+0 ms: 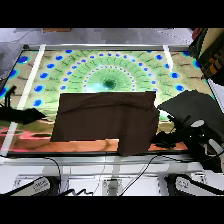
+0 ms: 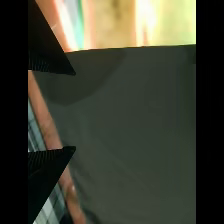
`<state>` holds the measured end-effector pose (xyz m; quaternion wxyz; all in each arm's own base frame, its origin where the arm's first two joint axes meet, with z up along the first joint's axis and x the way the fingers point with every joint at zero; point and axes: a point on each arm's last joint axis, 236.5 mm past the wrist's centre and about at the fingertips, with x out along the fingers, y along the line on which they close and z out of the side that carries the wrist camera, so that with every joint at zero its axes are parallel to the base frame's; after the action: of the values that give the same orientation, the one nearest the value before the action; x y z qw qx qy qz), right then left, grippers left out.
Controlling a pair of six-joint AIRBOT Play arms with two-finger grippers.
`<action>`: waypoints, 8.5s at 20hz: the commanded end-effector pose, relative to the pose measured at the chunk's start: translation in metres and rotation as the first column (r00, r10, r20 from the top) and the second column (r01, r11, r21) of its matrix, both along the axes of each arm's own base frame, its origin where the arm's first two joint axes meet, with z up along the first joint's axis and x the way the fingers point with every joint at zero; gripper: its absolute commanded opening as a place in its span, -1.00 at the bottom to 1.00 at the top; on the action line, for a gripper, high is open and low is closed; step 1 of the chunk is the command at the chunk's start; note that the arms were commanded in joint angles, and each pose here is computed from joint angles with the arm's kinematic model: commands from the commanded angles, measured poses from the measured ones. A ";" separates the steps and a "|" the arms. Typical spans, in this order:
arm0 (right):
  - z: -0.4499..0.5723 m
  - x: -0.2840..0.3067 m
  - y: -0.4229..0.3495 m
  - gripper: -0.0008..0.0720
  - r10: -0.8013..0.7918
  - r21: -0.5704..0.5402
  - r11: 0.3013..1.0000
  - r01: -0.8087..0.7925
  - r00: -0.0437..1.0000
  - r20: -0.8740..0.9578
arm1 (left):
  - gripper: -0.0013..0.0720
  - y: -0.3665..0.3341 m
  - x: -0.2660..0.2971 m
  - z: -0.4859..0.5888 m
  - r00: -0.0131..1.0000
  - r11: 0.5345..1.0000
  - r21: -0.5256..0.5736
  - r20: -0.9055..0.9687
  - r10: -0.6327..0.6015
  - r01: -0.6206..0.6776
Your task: Fold the clothes and pants, and hang the long-sleeved shirts on hangers.
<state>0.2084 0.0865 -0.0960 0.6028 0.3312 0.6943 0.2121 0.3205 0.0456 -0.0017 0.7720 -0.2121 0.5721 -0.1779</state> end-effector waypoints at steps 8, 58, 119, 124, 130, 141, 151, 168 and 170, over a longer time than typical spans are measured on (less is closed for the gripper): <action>-0.014 -0.002 0.047 -0.25 0.050 0.025 0.998 -0.053 0.993 0.105 | 0.33 -0.012 -0.037 -0.070 0.990 0.996 -0.014 -0.107 0.090 -0.092; 0.094 0.329 -0.031 0.61 -0.163 -0.192 0.798 0.572 0.511 0.844 | 0.95 -0.048 0.200 -0.023 0.828 0.949 0.120 0.530 0.186 -0.290; 0.099 0.244 -0.054 -0.92 0.243 -0.361 0.925 -0.119 0.915 0.322 | 0.93 -0.449 0.104 0.037 0.771 0.944 0.016 0.573 -0.278 0.329; 0.097 0.252 -0.034 0.00 0.083 -0.039 0.997 -0.073 0.888 0.452 | 0.93 -0.409 0.134 0.062 0.775 0.967 0.001 0.599 -0.204 0.253; 0.013 0.256 0.030 0.89 -0.010 -0.066 0.997 0.033 0.944 0.329 | 0.93 -0.386 0.140 0.057 0.803 0.969 -0.002 0.560 -0.205 0.248; 0.006 0.249 0.186 -0.94 0.189 -0.079 0.982 -0.171 0.890 0.416 | 0.93 -0.351 0.134 0.047 0.780 0.937 0.145 0.521 -0.347 0.319; 0.229 0.290 0.025 -0.95 0.061 -0.246 0.962 0.121 0.781 0.622 | -0.81 -0.128 0.150 0.186 0.660 0.835 0.548 0.642 -0.391 -0.039; 0.308 0.004 -0.313 0.95 -0.664 -0.730 0.198 0.654 0.637 0.391 | -0.81 -0.098 0.140 0.219 0.635 0.833 0.538 0.690 -0.347 -0.130; 0.311 0.009 -0.319 0.95 -0.651 -0.719 0.183 0.670 0.631 0.423 | -0.81 -0.098 0.140 0.219 0.636 0.833 0.539 0.690 -0.347 -0.129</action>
<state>0.2289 -0.2214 0.2131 0.7279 0.2625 0.4922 -0.3987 0.4610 -0.0523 0.2176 0.9533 0.1473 0.2294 -0.1300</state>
